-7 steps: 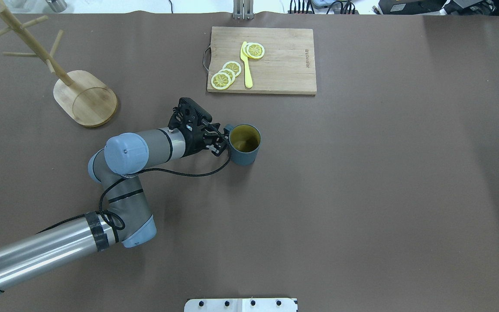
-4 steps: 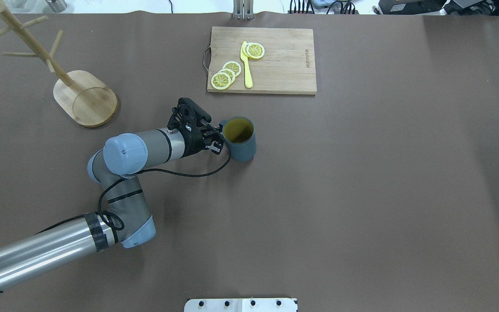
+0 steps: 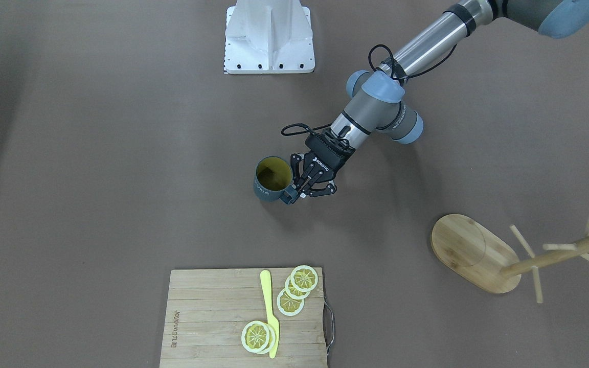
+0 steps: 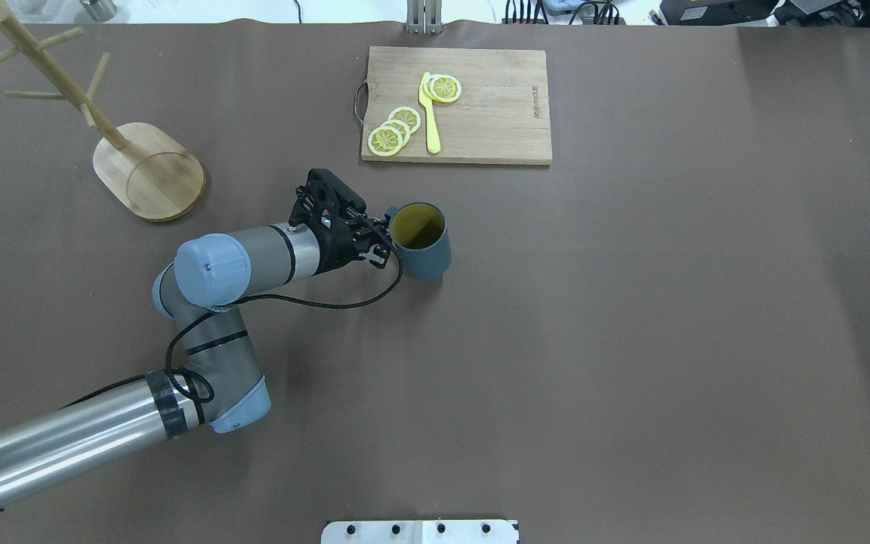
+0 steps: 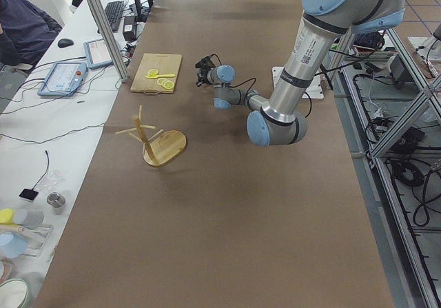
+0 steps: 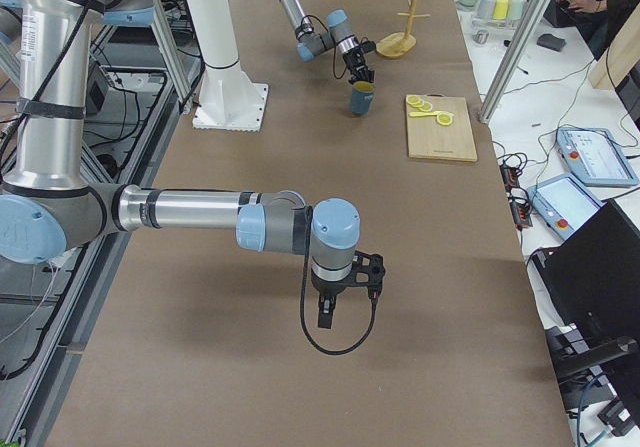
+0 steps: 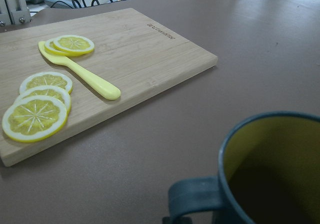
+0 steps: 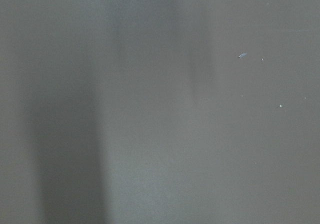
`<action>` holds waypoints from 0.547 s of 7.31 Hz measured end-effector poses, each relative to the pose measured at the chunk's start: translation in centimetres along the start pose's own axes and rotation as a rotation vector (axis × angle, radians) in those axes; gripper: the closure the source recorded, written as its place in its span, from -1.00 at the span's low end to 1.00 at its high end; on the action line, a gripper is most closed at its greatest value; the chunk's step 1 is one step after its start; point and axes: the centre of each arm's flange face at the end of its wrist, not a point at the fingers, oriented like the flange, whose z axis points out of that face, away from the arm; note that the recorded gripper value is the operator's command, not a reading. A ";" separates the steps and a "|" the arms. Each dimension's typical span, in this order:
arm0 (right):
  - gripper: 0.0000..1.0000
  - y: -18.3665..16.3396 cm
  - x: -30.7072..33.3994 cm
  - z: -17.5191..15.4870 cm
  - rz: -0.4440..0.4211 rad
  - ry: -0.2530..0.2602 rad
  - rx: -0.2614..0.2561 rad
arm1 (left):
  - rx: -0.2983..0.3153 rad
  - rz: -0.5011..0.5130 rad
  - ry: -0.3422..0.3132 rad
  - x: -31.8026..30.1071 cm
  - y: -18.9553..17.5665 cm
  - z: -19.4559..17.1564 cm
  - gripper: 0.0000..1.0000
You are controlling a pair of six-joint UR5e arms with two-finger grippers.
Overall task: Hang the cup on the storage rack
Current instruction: 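Close the left gripper on the teal mug's handle, then lift the teal mug with the left gripper and swing it toward the mug tree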
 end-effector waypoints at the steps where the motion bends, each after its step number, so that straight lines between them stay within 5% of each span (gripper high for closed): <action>1: -1.00 0.0 0.0 0.0 -0.001 0.000 0.000 | 0.009 -0.051 0.003 0.1 -0.4 -0.2 1.00; 4: -1.00 0.1 0.2 0.2 0.000 0.001 -0.004 | 0.046 -0.225 0.036 1.4 -2.6 -1.2 1.00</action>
